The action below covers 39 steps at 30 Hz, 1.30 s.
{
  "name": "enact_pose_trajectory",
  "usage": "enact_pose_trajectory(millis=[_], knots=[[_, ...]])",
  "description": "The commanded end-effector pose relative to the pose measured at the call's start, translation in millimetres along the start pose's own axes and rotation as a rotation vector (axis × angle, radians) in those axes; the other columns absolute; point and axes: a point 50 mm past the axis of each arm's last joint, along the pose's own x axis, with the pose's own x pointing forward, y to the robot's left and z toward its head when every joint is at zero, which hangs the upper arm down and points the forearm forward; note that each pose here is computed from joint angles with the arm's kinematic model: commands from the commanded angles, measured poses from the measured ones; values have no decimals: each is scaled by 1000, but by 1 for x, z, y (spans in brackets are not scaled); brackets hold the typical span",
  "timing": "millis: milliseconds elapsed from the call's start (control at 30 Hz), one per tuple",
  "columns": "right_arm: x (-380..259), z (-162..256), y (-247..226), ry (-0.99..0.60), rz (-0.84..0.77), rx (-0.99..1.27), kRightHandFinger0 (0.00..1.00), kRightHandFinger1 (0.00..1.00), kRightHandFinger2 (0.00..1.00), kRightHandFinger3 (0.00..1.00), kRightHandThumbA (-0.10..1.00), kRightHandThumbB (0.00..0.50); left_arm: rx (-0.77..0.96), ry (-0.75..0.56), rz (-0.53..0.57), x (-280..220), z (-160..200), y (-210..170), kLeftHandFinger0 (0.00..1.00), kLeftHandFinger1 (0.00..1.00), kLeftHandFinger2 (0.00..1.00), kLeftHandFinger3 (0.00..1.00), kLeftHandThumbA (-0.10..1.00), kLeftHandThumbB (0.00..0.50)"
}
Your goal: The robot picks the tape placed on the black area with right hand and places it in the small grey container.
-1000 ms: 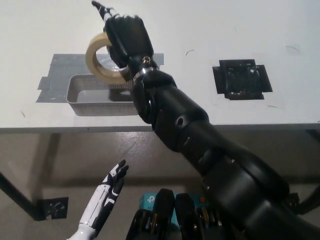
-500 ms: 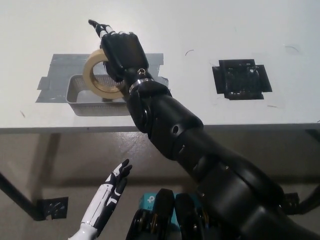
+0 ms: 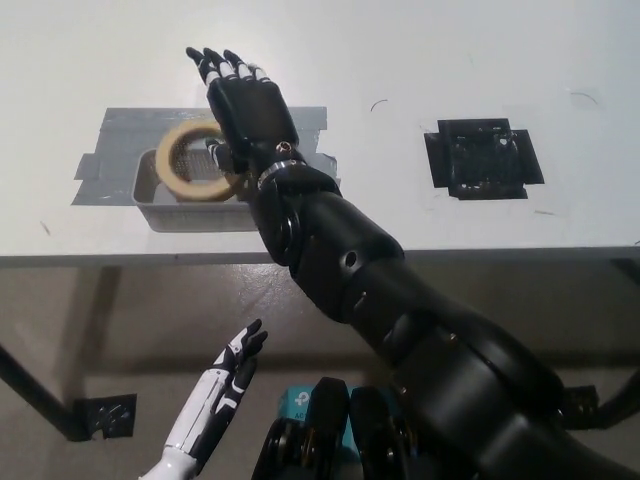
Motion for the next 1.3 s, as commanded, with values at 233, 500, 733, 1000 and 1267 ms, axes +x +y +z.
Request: enact_pose_trajectory(millis=[233, 500, 733, 1000, 1267], knots=[[14, 9, -31, -6, -107, 67, 1000, 1000, 1000, 1000, 800, 329, 26, -64, -29, 2, 13, 1, 1000, 1000, 1000, 1000, 1000, 143], [29, 0, -91, -133, -237, 138, 1000, 1000, 1000, 1000, 1000, 338, 28, -71, -22, 10, 16, 3, 1000, 1000, 1000, 1000, 1000, 157], [-5, -23, -197, -358, -433, 243, 1000, 1000, 1000, 1000, 1000, 306, 41, -136, 36, 36, 27, 21, 1000, 1000, 1000, 1000, 1000, 175], [-133, -98, -201, -316, -518, 391, 1000, 1000, 1000, 1000, 1000, 273, 18, -143, 102, 56, 30, 44, 1000, 1000, 1000, 1000, 1000, 149], [-232, -140, -161, -206, -548, 500, 1000, 1000, 1000, 1000, 1000, 279, -9, -122, 116, 66, 27, 51, 1000, 1000, 1000, 1000, 1000, 127]])
